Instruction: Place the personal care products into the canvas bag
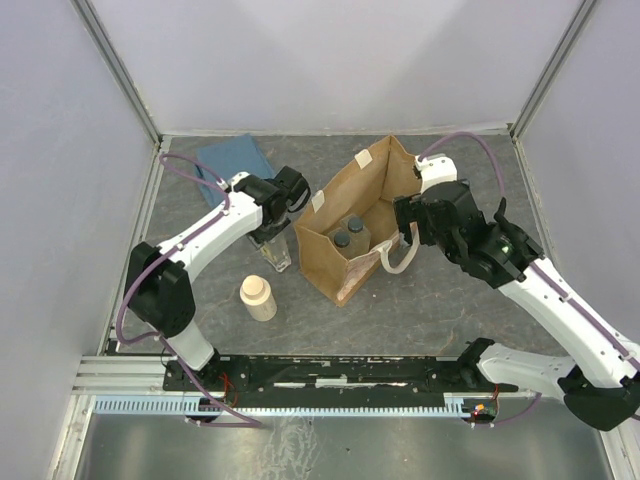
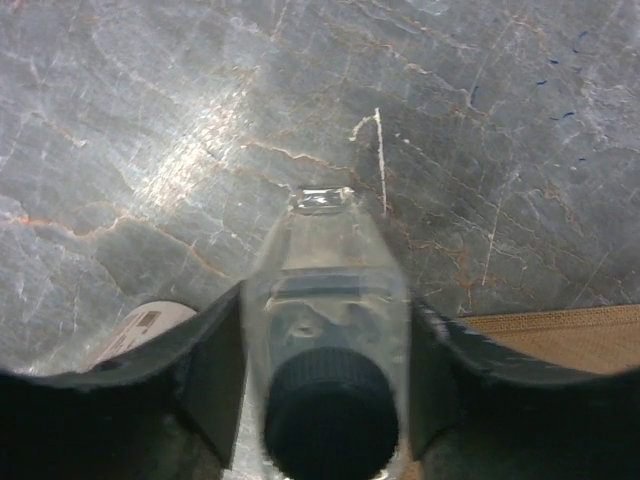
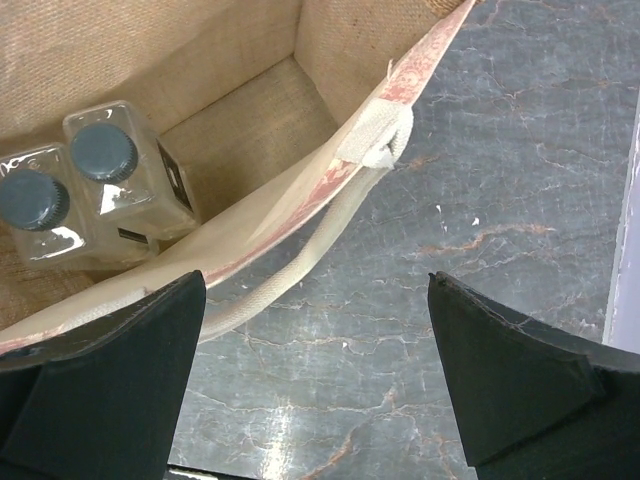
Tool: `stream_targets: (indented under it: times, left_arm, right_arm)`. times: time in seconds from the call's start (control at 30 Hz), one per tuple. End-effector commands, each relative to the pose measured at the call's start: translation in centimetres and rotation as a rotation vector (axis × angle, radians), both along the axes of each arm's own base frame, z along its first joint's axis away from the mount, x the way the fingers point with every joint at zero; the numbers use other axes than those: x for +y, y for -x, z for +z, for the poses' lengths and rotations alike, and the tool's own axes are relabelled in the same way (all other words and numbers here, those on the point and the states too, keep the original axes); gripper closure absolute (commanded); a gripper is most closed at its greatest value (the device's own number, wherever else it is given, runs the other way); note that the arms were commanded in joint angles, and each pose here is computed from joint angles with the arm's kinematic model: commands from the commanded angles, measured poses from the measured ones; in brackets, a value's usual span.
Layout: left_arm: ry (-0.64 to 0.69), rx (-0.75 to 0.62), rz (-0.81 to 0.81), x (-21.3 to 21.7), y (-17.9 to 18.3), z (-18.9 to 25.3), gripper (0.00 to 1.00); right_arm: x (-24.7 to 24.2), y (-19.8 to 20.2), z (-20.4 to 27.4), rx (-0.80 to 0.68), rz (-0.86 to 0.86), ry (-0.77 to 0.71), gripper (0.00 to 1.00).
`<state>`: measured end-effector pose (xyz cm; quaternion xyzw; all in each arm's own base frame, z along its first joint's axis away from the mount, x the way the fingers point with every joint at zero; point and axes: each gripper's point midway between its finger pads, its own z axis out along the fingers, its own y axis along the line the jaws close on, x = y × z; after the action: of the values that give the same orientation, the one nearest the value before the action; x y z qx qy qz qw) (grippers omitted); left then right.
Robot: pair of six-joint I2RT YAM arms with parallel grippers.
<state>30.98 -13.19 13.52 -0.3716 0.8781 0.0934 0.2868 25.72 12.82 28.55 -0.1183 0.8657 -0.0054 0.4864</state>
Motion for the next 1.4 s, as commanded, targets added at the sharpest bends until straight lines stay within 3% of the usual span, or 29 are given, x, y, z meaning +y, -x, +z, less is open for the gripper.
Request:
stream_targets:
  times: [0.0, 0.17, 0.3, 0.7, 0.93, 1.1, 1.27, 1.37]
  left_arm:
    - [-0.004, -0.042, -0.007, 0.2, -1.2, -0.1, 0.47]
    - [0.023, -0.022, -0.044, -0.1, -1.5, -1.0, 0.84]
    - [0.049, -0.051, -0.216, -1.4, -2.4, 0.1, 0.97]
    - [-0.158, -0.309, -0.519, 1.8, -4.0, 13.6, 0.97]
    - [-0.132, -0.478, -0.723, -0.5, -4.9, 22.7, 0.97]
    - [-0.06, -0.672, -0.921, -4.0, -4.7, 30.0, 0.97]
    - [-0.037, -0.798, -1.101, -6.6, -3.6, 34.4, 0.97]
    - [-0.02, -0.874, -1.182, -7.8, -2.9, 35.8, 0.97]
  right_arm:
    - [0.2, -0.9, 2.5, -0.061, -0.02, -0.092, 0.01]
    - [-0.6, -1.0, 2.5, -0.049, -0.05, -0.075, 0.01]
    - [-1.4, -1.3, 2.7, -0.037, -0.065, -0.096, 0.02]
    - [-1.9, -5.4, 2.6, 0.017, -0.086, -0.167, 0.07]
    - [-2.1, -7.9, 0.0, 0.026, -0.112, -0.218, 0.19]
    - [-1.9, -8.7, -2.1, 0.049, -0.104, -0.219, 0.36]
    - [-1.6, -9.0, -3.4, 0.068, -0.099, -0.211, 0.7]
    - [-1.7, -9.1, -3.5, 0.075, -0.095, -0.199, 0.83]
